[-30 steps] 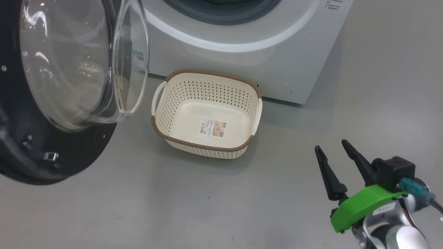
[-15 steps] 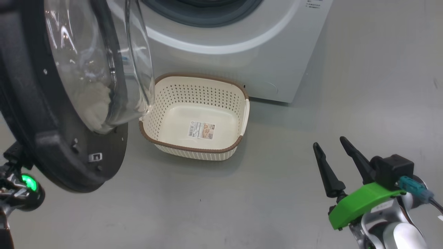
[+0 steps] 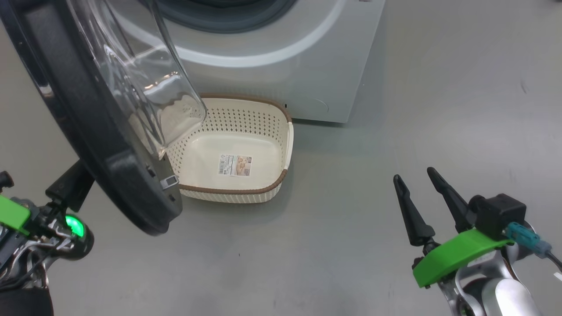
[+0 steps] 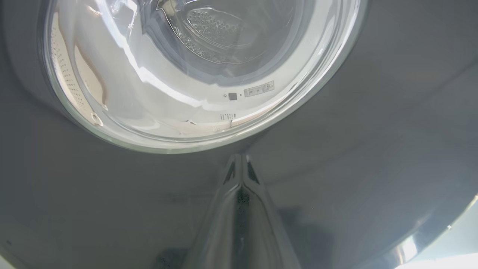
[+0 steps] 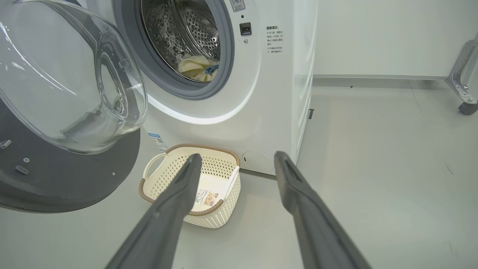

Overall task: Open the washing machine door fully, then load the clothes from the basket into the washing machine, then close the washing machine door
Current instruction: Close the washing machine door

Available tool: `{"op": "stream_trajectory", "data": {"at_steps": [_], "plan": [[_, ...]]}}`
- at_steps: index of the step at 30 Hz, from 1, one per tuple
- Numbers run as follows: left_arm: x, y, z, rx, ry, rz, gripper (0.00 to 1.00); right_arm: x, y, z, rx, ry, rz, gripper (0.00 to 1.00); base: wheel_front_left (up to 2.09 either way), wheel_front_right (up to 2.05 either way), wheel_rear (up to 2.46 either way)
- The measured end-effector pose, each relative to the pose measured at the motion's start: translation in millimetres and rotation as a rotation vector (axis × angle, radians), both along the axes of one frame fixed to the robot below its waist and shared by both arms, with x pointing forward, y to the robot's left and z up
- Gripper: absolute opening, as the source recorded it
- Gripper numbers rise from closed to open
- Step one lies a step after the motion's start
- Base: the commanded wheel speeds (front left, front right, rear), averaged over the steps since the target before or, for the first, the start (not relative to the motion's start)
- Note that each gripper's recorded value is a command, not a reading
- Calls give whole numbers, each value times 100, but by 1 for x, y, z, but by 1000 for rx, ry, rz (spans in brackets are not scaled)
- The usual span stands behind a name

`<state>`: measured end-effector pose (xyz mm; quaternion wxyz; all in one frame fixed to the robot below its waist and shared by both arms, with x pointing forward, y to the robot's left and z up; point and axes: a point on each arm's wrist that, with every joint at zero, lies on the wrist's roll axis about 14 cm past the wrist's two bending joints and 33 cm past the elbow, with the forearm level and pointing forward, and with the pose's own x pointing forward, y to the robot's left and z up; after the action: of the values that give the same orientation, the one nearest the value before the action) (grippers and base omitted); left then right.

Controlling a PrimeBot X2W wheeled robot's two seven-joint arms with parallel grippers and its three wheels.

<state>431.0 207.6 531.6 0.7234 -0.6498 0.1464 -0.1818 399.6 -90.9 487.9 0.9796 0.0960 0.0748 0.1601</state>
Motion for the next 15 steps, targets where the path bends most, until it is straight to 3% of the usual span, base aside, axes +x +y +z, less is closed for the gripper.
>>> {"op": "stream_trajectory", "data": {"at_steps": [15], "plan": [[19, -49, 0, -18, -9, -120, 0, -12, -14, 5, 18, -15, -47, 100, 0, 0, 0]]}}
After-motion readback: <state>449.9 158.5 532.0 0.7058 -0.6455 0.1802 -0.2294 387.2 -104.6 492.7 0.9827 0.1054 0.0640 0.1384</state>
